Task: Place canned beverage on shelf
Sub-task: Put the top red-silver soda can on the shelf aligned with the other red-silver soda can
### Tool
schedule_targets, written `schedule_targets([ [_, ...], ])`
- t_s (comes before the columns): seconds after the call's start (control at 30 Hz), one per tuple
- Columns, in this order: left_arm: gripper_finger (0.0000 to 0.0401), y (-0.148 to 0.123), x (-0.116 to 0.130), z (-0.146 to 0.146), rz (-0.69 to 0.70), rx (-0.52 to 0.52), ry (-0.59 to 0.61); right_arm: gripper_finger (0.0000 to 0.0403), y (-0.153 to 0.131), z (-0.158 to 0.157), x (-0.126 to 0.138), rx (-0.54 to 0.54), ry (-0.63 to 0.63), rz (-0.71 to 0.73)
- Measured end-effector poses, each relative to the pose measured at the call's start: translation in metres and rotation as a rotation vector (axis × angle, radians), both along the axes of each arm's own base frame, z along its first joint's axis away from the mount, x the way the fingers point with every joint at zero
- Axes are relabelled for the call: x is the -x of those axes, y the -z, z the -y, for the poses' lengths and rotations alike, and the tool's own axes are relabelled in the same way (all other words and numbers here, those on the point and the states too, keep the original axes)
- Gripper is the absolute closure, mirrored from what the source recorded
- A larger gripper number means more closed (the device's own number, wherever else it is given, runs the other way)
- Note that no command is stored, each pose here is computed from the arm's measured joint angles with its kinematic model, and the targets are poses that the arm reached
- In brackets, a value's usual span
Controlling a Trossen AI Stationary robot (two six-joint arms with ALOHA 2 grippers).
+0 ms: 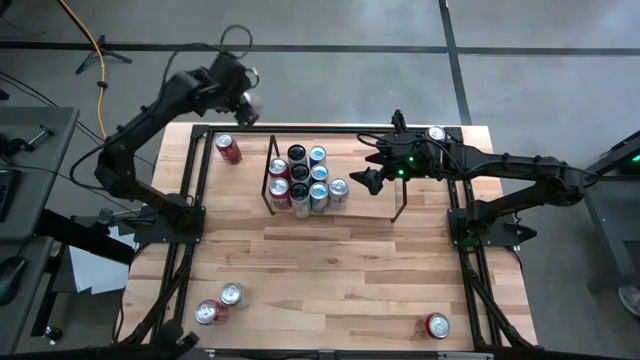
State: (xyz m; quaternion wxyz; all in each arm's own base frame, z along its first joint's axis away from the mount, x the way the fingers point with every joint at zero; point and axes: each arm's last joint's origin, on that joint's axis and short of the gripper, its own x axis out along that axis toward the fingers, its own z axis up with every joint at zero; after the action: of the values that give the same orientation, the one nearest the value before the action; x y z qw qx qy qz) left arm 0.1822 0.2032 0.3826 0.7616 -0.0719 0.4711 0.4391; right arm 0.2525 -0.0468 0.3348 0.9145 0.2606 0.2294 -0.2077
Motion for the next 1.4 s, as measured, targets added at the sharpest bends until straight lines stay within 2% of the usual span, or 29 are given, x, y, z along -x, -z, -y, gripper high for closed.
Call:
schedule_targets([
  [0.2, 0.0176, -0.041, -0.029, 0.023, 0.196, -0.03, 0.077, 0.001, -0.024, -0.001, 0.005, 0.034, -0.013, 0.068],
  [0.4, 0.0176, -0.054, -0.079, 0.048, 0.249, -0.03, 0.222, 0.001, -0.04, -0.003, 0.015, 0.064, -0.022, 0.124],
  [0.63, 0.0176, -0.032, -0.14, 0.063, 0.2, 0.018, 0.347, 0.001, -0.053, -0.005, 0.032, 0.077, -0.022, 0.183],
  [0.87, 0.0177, 0.002, -0.185, 0.064, 0.166, 0.132, 0.433, 0.001, -0.062, -0.009, 0.044, 0.08, -0.025, 0.233],
  [1.03, 0.0177, 0.016, -0.202, 0.066, 0.185, 0.184, 0.483, 0.001, -0.061, -0.014, 0.044, 0.09, -0.03, 0.223],
  [1.2, 0.0177, 0.02, -0.211, 0.066, 0.233, 0.205, 0.519, 0.001, -0.055, -0.017, 0.046, 0.1, 0.041, 0.151],
  [1.4, 0.0177, 0.034, -0.219, 0.063, 0.204, 0.233, 0.517, 0.001, -0.033, -0.016, 0.055, 0.061, 0.136, -0.082],
])
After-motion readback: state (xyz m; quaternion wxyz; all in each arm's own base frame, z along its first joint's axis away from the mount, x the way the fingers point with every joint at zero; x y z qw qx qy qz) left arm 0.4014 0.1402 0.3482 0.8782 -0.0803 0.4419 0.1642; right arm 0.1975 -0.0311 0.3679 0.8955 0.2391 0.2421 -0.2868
